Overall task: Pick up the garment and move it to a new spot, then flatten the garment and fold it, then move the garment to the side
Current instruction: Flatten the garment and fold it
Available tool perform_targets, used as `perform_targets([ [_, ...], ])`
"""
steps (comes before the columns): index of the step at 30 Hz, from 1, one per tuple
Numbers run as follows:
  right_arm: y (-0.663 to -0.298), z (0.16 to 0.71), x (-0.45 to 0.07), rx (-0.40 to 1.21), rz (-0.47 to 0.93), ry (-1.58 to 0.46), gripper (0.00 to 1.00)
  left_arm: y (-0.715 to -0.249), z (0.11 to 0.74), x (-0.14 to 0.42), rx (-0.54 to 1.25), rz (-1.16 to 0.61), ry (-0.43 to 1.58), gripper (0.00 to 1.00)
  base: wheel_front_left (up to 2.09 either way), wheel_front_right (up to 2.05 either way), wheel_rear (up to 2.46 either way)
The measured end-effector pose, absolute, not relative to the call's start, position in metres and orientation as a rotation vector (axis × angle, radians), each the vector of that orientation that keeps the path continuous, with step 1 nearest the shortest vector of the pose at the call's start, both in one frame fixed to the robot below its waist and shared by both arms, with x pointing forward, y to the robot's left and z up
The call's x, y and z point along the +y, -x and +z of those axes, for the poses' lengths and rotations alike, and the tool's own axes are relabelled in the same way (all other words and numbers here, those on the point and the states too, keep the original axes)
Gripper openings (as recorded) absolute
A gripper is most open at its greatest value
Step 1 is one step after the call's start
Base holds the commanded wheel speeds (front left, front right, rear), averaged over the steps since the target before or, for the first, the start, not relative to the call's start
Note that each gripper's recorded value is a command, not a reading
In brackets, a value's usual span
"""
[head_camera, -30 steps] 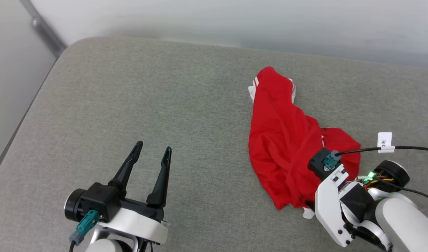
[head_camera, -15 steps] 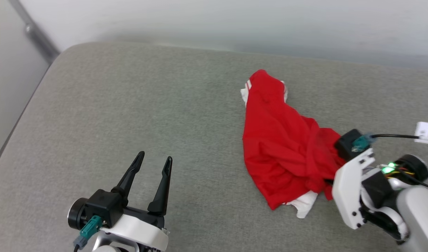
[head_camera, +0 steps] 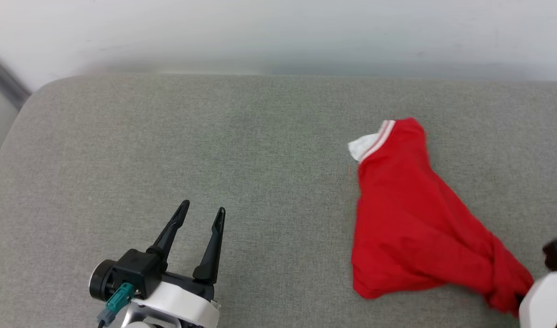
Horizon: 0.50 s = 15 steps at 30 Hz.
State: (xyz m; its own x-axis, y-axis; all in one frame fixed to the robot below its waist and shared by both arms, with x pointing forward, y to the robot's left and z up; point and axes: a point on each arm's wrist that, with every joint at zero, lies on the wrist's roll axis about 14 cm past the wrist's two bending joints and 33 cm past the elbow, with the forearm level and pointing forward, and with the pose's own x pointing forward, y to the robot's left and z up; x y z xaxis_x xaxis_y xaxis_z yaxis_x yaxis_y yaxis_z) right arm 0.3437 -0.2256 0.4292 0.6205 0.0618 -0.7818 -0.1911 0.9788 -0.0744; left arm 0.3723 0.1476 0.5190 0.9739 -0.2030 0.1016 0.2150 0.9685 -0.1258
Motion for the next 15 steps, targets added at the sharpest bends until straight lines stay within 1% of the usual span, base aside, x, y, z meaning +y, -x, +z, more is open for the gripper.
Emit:
perform_targets([
  [2,-0.324,0.414,-0.227,0.944,0.123,0.118,0.00,-0.372,0.517,0.146,-0.083,-0.219,0.138,1.00,0.00,0.00,0.00],
  [6,-0.293,0.388,-0.208,1.026,0.142,0.053,0.00,-0.372,0.515,0.143,-0.077,-0.228,0.140,1.00,0.00,0.00,0.00],
  [8,-0.287,0.381,-0.197,1.037,0.156,0.018,0.00,-0.371,0.515,0.142,-0.076,-0.232,0.140,1.00,0.00,0.00,0.00],
  [11,-0.281,0.375,-0.188,1.044,0.177,0.022,0.00,-0.370,0.515,0.140,-0.076,-0.238,0.138,1.00,0.00,0.00,0.00],
  [12,-0.282,0.375,-0.187,1.035,0.182,0.026,0.05,-0.369,0.515,0.140,-0.077,-0.240,0.137,1.00,0.00,0.00,0.00],
  [13,-0.285,0.377,-0.186,1.015,0.183,0.026,0.67,-0.368,0.516,0.140,-0.079,-0.241,0.137,1.00,0.00,0.00,0.00],
  [14,-0.289,0.381,-0.186,0.994,0.181,0.023,1.00,-0.368,0.517,0.139,-0.082,-0.243,0.136,1.00,0.00,0.00,0.00],
  [15,-0.293,0.385,-0.183,0.976,0.192,0.029,1.00,-0.367,0.518,0.139,-0.084,-0.244,0.135,1.00,0.00,0.00,0.00],
])
